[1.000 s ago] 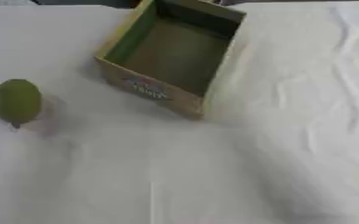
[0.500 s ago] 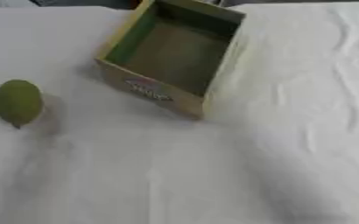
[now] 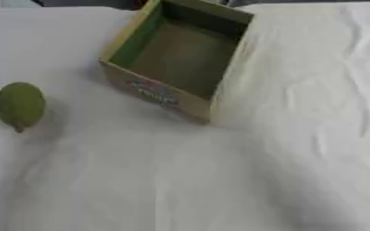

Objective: Pick up objects on the table and place them in the box.

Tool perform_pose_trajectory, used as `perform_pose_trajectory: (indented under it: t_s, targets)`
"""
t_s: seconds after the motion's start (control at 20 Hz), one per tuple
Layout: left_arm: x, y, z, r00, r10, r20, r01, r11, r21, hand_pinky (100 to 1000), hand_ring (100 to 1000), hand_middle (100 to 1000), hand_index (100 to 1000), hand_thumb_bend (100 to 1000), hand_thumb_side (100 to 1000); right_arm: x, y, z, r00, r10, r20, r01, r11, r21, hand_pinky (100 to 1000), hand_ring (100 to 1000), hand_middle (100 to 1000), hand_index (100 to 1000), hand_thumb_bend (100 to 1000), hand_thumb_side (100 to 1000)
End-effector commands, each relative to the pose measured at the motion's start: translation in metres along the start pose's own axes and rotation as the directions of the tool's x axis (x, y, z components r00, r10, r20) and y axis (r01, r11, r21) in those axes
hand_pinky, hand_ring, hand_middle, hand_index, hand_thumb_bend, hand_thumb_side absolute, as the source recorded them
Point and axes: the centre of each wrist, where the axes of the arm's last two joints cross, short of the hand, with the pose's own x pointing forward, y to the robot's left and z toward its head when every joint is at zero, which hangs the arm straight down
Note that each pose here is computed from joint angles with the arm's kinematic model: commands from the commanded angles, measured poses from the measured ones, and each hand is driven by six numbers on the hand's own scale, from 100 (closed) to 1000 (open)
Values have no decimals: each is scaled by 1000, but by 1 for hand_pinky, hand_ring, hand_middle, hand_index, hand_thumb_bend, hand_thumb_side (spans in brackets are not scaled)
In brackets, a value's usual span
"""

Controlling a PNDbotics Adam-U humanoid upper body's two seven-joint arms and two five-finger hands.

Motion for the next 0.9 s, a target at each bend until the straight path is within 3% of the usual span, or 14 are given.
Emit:
perform_pose_trajectory:
  t_s: [0.05,0.4,0.9]
  targets:
    - [-7,9,0,999,-15,-39,16,1000,6,917,927,846,961,387,447,6,-2,-7,999,-4,33,4,1000,5,832,772,545,728,100,504]
    - [-17,5,-20,999,39,-23,-40,999,-24,909,931,856,963,316,463,6,-1,-7,999,-12,34,12,1000,2,832,771,543,727,100,507]
    - [-16,11,-44,993,99,70,-99,995,-13,894,926,852,958,246,479,6,2,-8,999,-27,37,27,1000,-2,831,770,541,725,100,508]
